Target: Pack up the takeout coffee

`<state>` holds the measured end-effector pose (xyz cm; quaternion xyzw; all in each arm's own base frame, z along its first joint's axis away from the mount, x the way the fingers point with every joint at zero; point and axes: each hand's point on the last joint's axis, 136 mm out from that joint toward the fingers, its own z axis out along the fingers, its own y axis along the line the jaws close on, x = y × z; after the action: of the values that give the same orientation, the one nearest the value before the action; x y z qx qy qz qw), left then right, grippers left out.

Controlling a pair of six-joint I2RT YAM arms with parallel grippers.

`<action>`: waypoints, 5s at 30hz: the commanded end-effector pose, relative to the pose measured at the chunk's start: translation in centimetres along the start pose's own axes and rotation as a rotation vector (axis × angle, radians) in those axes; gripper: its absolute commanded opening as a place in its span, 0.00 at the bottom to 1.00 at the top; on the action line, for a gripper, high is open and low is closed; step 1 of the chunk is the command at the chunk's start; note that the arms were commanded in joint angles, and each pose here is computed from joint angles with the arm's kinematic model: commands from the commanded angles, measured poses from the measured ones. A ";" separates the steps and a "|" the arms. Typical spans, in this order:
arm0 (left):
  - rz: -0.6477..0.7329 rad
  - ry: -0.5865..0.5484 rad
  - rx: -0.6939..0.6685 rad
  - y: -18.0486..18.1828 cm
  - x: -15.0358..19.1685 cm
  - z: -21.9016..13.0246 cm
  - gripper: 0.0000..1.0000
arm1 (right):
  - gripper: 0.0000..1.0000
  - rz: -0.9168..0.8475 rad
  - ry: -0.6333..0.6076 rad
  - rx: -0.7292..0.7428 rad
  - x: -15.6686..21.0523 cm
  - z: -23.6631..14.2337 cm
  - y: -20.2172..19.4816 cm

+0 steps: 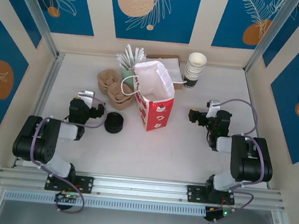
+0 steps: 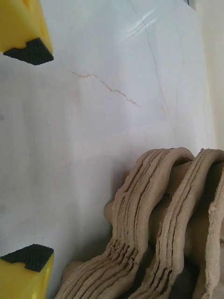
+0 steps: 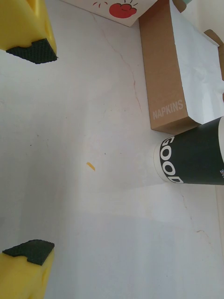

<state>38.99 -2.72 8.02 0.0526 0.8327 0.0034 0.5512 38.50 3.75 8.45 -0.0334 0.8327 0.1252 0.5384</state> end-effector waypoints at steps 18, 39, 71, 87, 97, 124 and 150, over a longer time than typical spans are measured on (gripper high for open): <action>0.011 -0.017 0.016 0.0 -0.9 0.2 1.00 | 0.99 -0.011 -0.033 0.001 -1.3 0.2 -0.1; -0.322 0.005 -0.284 5.6 -13.9 -13.9 1.00 | 0.87 0.337 0.020 0.271 -14.1 -8.2 -2.7; -0.380 0.325 0.039 -0.3 -15.0 -19.1 1.00 | 0.63 0.534 0.428 0.320 -21.7 8.4 -1.9; -0.394 0.330 0.048 -0.5 -14.3 -18.9 1.00 | 0.29 0.529 0.454 0.256 -20.6 10.6 -0.9; -0.391 0.334 0.044 -0.5 -14.1 -19.0 1.00 | 0.23 0.527 0.445 0.240 -20.8 11.0 -0.6; -0.377 0.322 0.027 -0.1 -13.9 -20.5 1.00 | 0.00 0.462 0.227 0.140 -30.4 4.9 2.1; -0.476 0.224 0.407 -6.9 -13.5 -19.3 0.94 | 0.00 0.495 0.268 0.109 -18.9 -15.8 6.2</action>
<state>25.85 -8.76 27.26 -0.0339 0.8734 -0.2577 0.4119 32.95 4.06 33.44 0.1839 0.8914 0.1882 0.3690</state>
